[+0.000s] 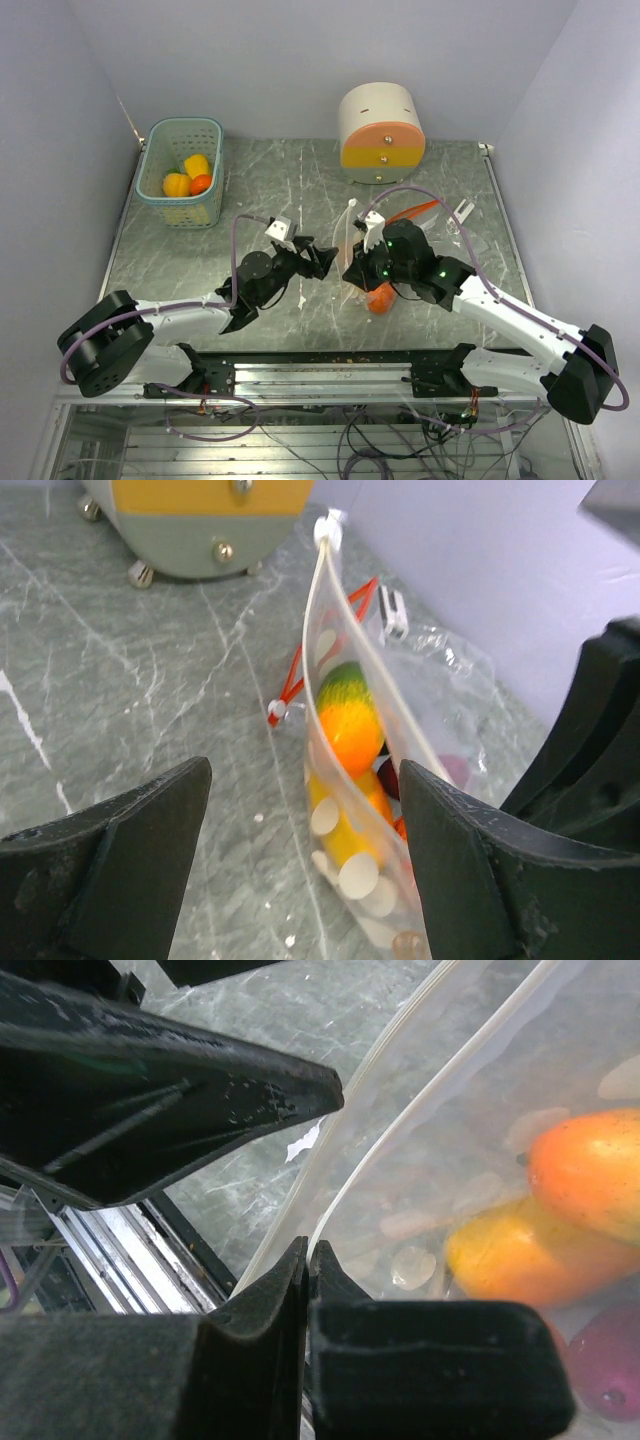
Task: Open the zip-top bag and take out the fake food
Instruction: Open the zipper of the food storage bag at the center of the board.
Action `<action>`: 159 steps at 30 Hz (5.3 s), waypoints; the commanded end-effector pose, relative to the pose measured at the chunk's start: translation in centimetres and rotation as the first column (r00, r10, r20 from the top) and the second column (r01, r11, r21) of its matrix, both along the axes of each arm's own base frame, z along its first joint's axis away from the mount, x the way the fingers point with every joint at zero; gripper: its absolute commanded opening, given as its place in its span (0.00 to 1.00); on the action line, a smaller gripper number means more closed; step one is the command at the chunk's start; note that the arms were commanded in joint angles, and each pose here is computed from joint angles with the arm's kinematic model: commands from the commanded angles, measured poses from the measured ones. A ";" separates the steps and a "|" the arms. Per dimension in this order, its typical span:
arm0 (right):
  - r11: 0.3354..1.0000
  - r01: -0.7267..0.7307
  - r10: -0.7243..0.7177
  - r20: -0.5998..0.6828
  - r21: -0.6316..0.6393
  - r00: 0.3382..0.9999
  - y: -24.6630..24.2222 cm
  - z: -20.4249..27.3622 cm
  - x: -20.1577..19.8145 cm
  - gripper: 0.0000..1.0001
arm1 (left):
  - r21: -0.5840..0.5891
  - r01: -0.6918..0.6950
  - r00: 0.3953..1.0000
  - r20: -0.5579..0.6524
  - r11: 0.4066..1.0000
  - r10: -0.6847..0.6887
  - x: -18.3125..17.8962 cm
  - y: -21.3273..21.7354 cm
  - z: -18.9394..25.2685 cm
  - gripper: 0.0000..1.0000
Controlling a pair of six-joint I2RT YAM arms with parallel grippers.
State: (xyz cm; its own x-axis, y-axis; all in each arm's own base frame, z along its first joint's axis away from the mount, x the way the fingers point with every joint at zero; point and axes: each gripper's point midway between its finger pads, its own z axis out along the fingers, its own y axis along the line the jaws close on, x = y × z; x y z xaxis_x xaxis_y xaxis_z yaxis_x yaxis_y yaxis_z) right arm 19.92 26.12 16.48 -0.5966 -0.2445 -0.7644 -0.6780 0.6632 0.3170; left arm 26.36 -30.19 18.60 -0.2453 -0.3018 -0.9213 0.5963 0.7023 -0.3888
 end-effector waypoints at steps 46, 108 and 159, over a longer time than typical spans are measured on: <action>0.724 0.686 -0.688 0.146 0.076 0.711 -11.5 0.9 5.8 0.91 | 0.108 0.022 0.974 -0.228 0.994 0.003 1.2 -1.7 -8.2 0.81; 0.711 0.679 -0.679 -0.074 0.183 0.731 -14.9 -2.2 8.0 0.61 | 0.214 0.004 0.945 -0.321 0.977 0.067 -0.2 0.6 -11.2 0.38; 0.677 0.561 -0.467 0.311 -0.476 0.828 1.5 -10.7 9.8 0.74 | 0.231 -0.244 0.864 -0.390 0.942 0.319 -1.1 9.1 -15.2 0.41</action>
State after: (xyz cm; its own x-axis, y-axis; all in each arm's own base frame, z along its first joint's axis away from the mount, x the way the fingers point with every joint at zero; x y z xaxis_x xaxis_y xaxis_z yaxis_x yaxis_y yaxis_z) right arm 29.22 28.11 5.71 -0.6400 -0.3281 -0.6948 -0.2442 0.9442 -0.2209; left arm 24.96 -21.82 3.30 -0.5612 -0.2634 -0.7846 0.1932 0.8801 -0.4337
